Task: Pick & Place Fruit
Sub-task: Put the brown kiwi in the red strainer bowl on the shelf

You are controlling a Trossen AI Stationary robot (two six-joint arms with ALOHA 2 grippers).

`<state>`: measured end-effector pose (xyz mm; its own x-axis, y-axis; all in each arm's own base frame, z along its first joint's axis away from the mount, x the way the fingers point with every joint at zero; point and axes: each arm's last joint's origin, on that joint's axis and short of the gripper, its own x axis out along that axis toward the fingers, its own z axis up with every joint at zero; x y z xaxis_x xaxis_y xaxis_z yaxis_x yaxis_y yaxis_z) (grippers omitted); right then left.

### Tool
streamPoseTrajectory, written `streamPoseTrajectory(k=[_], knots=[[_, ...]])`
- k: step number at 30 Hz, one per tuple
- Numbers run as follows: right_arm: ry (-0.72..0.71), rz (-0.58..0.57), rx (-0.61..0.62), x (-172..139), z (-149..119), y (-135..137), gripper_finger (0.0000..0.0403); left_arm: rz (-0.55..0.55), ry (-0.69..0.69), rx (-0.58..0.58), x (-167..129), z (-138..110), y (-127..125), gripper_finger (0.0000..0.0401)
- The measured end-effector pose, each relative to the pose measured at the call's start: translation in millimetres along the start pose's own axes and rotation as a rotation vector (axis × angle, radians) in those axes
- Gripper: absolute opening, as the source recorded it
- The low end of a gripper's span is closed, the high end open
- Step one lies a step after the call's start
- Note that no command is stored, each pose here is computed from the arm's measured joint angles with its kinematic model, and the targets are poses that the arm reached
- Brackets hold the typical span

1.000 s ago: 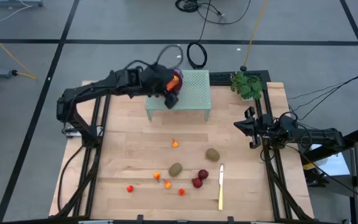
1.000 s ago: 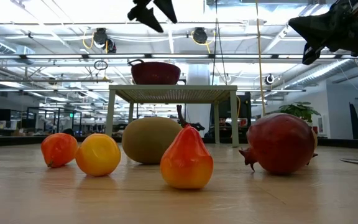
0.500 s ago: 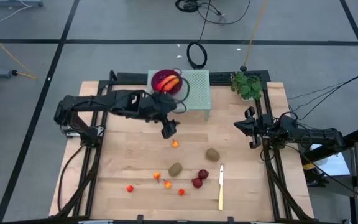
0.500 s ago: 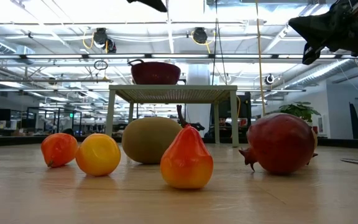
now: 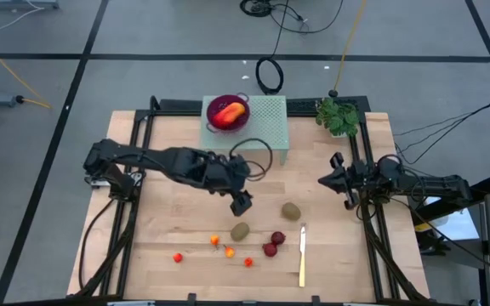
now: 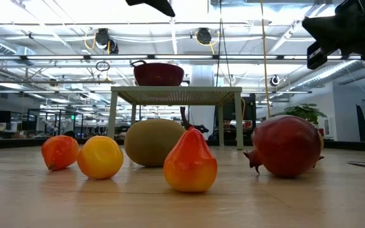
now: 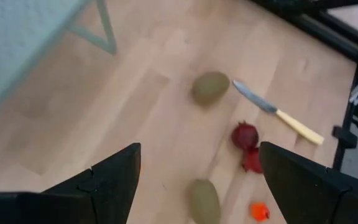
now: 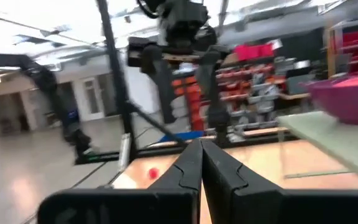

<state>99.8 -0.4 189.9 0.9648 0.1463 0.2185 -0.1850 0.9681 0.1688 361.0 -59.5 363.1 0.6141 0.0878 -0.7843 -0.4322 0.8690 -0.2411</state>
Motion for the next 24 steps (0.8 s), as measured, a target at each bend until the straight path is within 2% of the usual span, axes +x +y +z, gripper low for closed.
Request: streamPoseTrajectory(k=[7, 11, 15, 24], knots=[[0.046, -0.006, 0.012, 0, -4, -1, 0.0000, 0.004, 0.121, -0.007, 29, -10, -7, 0.0326], [0.076, -0.013, 0.019, 0, -7, -2, 0.0000, 0.066, 0.207, -0.008, 44, -21, -7, 0.0326], [0.079, -0.015, 0.017, 0, -8, -2, 0.0000, 0.076, 0.282, -0.048, 58, -29, -11, 0.0326], [0.088, -0.016, -0.015, 0, -9, -2, 0.0000, 0.084, 0.368, -0.066, 88, -49, -27, 0.0326]])
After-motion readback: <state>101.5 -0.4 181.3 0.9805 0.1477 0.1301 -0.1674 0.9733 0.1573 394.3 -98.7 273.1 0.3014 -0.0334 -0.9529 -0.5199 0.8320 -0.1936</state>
